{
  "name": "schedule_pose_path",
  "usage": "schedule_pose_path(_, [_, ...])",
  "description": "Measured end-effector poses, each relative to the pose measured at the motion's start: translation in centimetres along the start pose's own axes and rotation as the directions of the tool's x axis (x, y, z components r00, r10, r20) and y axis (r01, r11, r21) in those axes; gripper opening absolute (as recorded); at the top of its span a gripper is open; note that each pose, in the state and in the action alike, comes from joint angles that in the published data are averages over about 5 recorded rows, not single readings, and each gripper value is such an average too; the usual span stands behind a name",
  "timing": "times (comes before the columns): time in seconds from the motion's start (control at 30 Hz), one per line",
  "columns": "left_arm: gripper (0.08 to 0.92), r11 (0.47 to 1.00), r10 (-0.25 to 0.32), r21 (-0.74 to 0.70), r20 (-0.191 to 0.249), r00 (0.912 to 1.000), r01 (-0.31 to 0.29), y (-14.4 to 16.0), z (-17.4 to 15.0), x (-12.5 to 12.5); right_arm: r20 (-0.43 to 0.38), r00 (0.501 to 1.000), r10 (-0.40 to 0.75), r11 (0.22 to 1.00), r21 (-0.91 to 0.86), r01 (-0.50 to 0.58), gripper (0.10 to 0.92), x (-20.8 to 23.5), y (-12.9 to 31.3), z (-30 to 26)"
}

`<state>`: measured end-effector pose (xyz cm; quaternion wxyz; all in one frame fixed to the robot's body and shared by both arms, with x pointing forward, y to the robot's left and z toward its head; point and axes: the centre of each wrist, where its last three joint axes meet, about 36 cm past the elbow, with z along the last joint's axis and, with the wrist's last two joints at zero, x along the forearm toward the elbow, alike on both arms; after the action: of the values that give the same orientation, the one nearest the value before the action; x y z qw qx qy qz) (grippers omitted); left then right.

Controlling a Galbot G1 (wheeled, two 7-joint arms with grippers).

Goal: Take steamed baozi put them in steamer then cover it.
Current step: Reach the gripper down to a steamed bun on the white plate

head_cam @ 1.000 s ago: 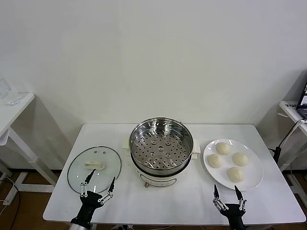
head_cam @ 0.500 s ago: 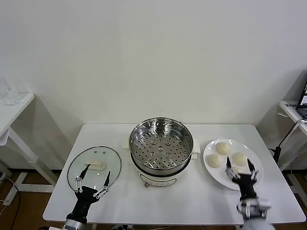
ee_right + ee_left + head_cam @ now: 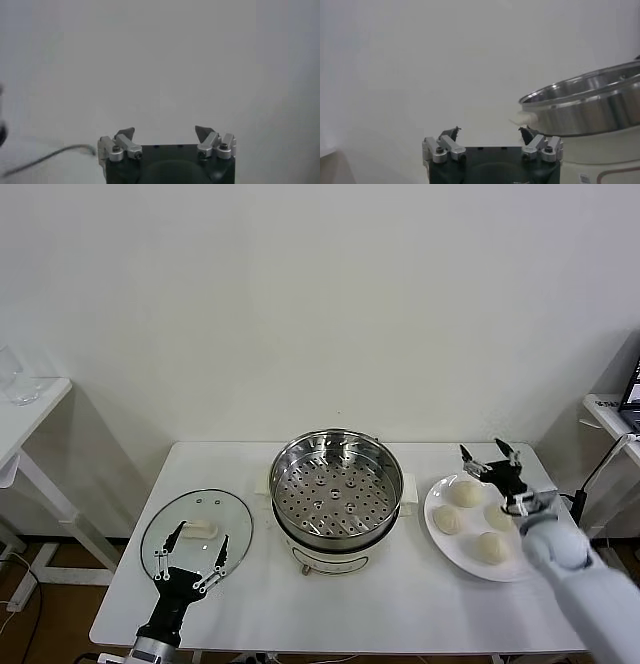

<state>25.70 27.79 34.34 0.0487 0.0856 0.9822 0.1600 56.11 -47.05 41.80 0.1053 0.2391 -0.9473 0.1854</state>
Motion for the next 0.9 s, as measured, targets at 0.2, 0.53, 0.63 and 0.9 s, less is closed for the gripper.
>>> schedule_pose_path(0.2, [0.823, 1.000, -0.008, 0.003, -0.003, 1.0000, 0.008, 0.0, 0.0, 0.1, -0.194, 0.944, -0.267, 0.936, 0.182, 0.302, 0.823, -1.8, -5.5, -2.6])
schedule_pose_path(0.53, [0.823, 1.000, -0.017, 0.005, -0.001, 0.9999, 0.017, 0.1, 0.0, 0.2, -0.529, 0.754, -0.389, 0.734, 0.317, 0.601, 0.823, -5.0, -9.5, -6.8])
schedule_pose_path(0.63, [0.823, 1.000, -0.016, 0.007, -0.002, 0.9999, 0.016, 0.0, 0.0, 0.3, -0.598, 0.702, -0.388, 0.686, 0.321, 0.653, 0.823, -5.9, -9.7, -7.4])
schedule_pose_path(0.9, [0.823, 1.000, -0.021, 0.010, -0.001, 0.9998, 0.021, 0.0, 0.0, 0.6, -0.711, 0.604, -0.361, 0.602, 0.318, 0.733, 0.823, -8.3, -9.4, -7.9])
